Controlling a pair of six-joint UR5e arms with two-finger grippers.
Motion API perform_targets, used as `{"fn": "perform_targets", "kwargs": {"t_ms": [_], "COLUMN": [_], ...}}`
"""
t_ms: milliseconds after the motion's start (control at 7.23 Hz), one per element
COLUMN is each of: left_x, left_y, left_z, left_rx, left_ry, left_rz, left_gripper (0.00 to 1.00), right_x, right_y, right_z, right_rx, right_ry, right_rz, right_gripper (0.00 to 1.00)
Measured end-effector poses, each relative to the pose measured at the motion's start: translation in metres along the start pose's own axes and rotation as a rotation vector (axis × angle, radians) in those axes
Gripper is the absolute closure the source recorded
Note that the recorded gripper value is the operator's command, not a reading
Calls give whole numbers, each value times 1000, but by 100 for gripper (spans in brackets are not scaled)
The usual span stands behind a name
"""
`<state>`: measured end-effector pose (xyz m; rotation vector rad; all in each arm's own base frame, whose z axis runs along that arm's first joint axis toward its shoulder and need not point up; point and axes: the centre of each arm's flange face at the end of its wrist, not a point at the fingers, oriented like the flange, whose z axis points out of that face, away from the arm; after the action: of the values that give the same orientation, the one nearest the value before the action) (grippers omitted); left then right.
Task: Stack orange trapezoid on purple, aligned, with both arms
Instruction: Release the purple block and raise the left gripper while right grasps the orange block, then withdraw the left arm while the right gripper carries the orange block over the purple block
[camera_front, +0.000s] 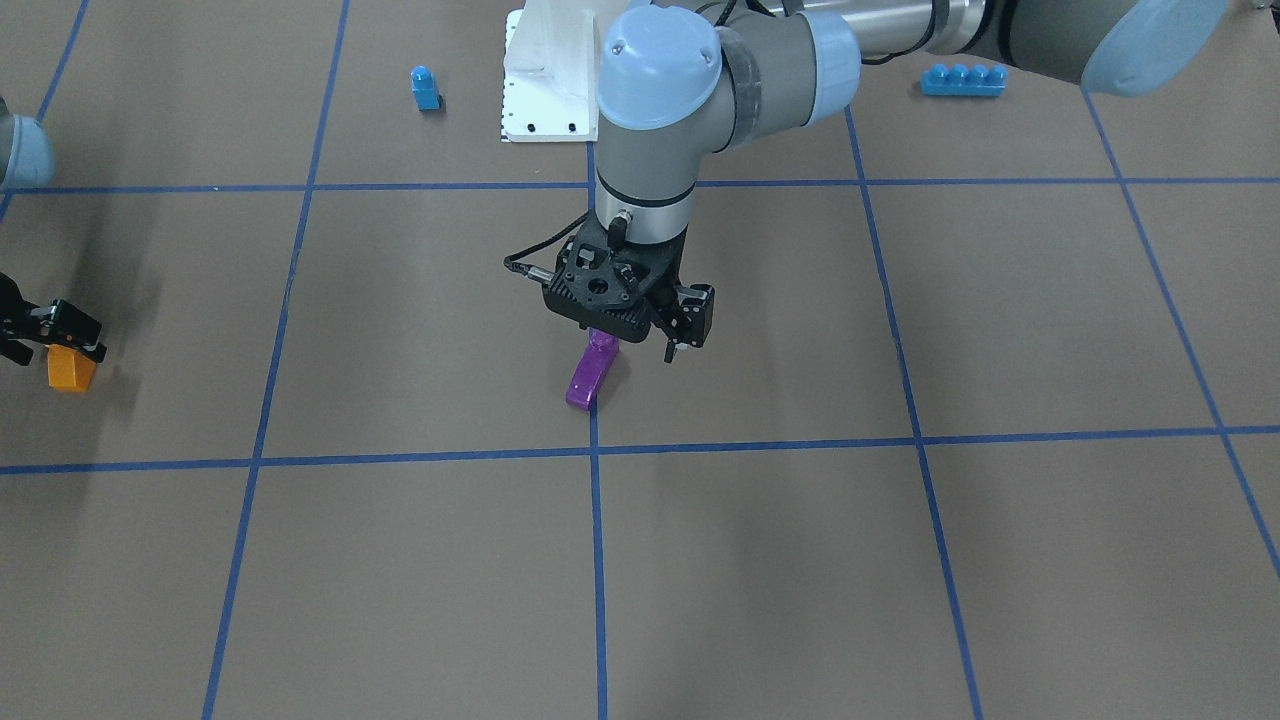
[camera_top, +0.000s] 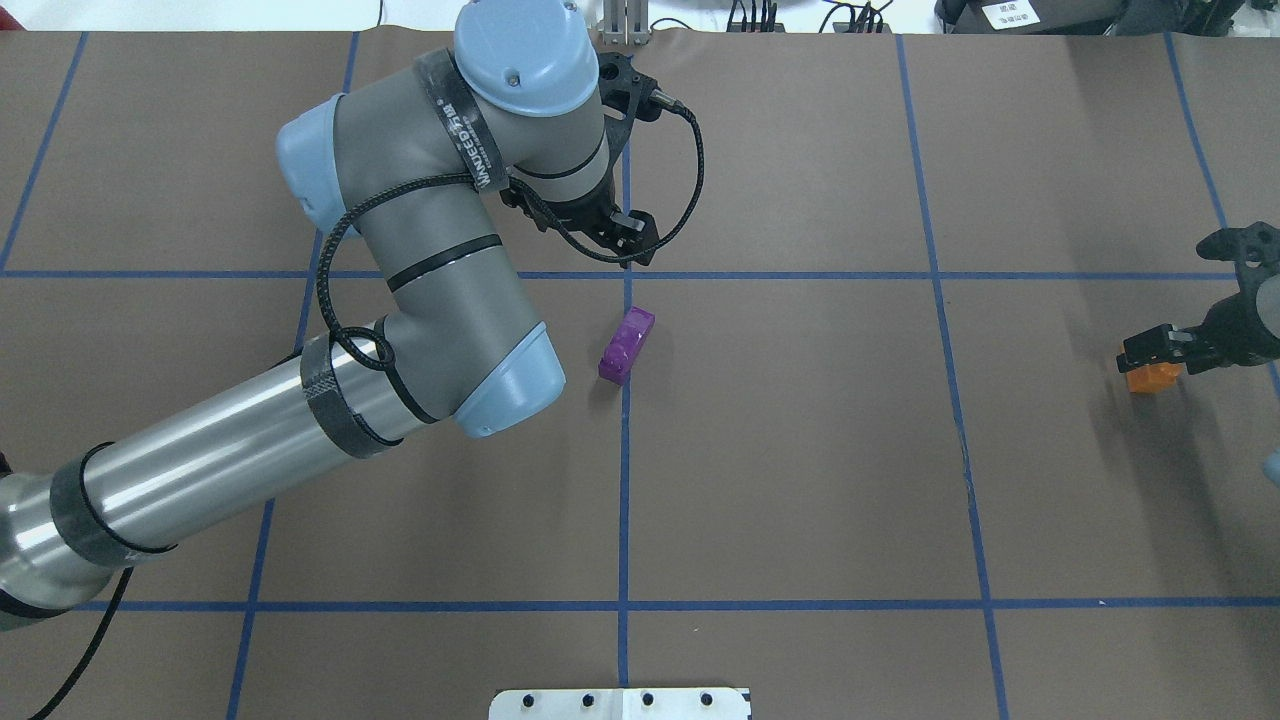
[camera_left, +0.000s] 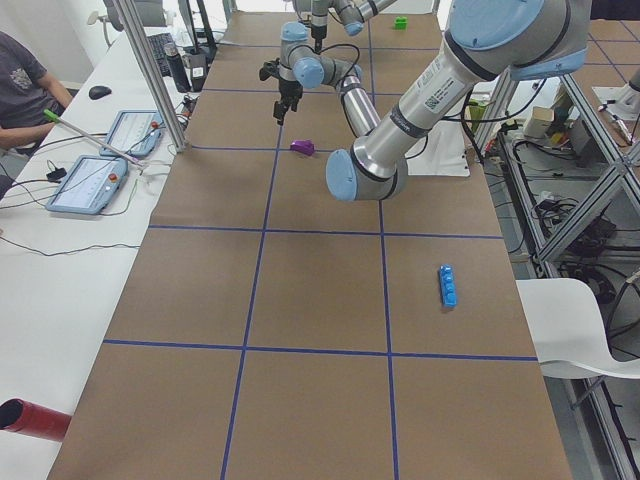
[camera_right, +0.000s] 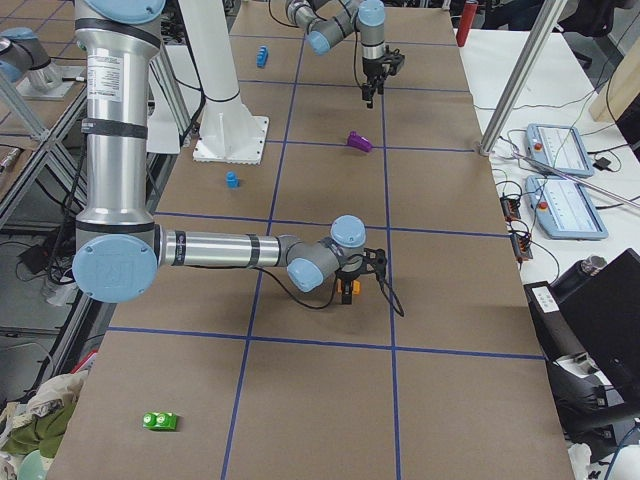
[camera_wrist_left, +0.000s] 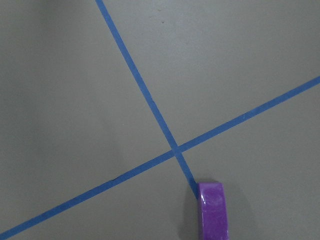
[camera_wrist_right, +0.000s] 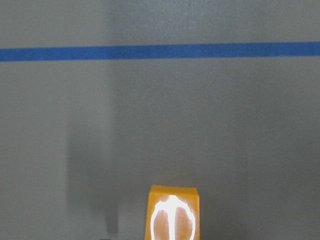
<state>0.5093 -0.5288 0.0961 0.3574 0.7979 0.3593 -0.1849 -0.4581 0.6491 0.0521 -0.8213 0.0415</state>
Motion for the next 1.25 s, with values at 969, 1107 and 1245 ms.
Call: {"fn": "perform_targets", "kwargs": {"t_ms": [969, 1107, 1245], "left_x": [-14, -25, -47], "left_y": [17, 22, 27], "left_z": [1, 0, -2], "left_rx": [5, 5, 2], "left_ry": [6, 2, -4], "left_rz": [3, 6, 15], "left_gripper": [0, 0, 0], "right_x": [-58, -98, -143], "right_y": [-11, -28, -49], "right_z": [-49, -75, -101], "right_rx": [-43, -56, -61], "right_ry": [43, 60, 68], "right_rz": [52, 75, 95], "right_gripper": [100, 100, 100]}}
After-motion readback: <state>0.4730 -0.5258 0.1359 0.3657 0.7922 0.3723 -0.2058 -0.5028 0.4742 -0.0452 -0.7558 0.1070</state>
